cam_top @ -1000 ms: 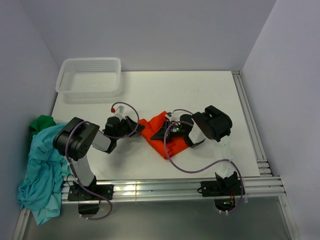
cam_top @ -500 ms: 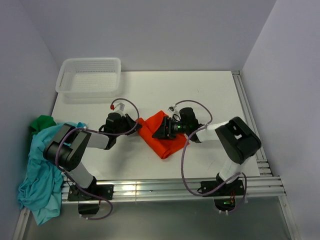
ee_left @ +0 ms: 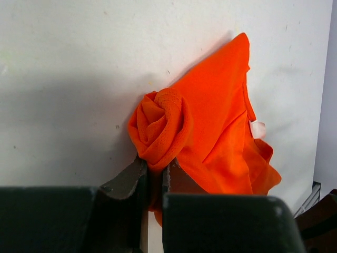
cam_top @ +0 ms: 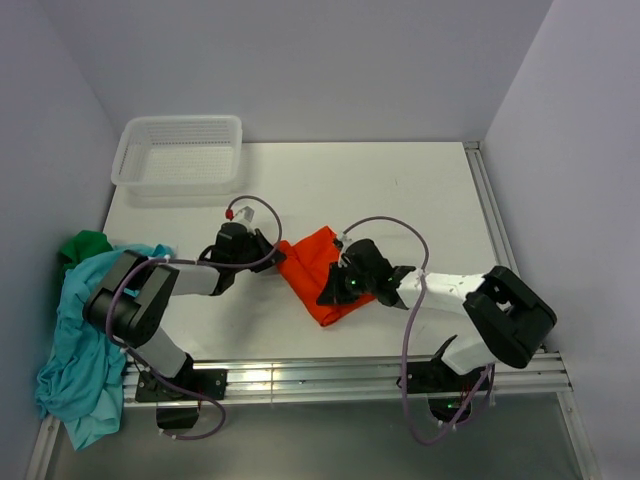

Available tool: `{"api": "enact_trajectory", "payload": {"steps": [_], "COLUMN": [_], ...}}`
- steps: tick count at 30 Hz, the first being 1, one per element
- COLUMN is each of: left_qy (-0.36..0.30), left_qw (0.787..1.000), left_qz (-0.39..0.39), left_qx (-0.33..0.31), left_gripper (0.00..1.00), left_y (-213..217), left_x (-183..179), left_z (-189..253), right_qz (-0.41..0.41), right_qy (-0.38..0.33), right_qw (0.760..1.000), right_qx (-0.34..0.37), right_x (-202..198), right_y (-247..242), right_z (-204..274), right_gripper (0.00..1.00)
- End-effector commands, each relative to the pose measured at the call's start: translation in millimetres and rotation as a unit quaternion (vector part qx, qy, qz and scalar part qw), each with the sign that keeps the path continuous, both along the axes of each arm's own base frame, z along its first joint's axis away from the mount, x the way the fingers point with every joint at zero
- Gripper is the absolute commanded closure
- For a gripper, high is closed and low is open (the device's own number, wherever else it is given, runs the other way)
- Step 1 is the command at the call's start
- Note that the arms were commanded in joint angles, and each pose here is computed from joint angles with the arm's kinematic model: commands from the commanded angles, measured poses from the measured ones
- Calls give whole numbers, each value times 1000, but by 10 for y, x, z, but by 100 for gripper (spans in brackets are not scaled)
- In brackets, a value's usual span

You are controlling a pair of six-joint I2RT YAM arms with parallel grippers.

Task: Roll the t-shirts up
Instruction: Roll the tshirt

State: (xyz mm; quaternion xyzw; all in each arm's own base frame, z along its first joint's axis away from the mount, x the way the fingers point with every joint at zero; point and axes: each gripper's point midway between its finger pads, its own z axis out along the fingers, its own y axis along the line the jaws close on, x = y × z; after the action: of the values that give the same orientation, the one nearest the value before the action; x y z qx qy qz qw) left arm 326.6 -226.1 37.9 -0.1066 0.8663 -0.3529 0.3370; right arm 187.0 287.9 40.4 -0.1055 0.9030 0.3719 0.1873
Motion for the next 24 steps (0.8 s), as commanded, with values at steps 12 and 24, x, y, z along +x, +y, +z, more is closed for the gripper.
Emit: {"api": "enact_trajectory", "payload": {"steps": [12,24], "left_qy": [-24,-29], "left_qw": [1000,999], "left_qz": [-7,-29], "left_qx": [18,18], "left_gripper": [100,100], "left_y": [3,-59], "left_x": [48,20], "left_z": [208,146], "right_qz": [-94,-125], "right_qy": [26,-20], "right_qw": [993,987], "right_qx": [-67,-101], "right_x": [-401,-666], "right_y": [-359,-205], "right_z": [-449,-730], "right_gripper": [100,73]}}
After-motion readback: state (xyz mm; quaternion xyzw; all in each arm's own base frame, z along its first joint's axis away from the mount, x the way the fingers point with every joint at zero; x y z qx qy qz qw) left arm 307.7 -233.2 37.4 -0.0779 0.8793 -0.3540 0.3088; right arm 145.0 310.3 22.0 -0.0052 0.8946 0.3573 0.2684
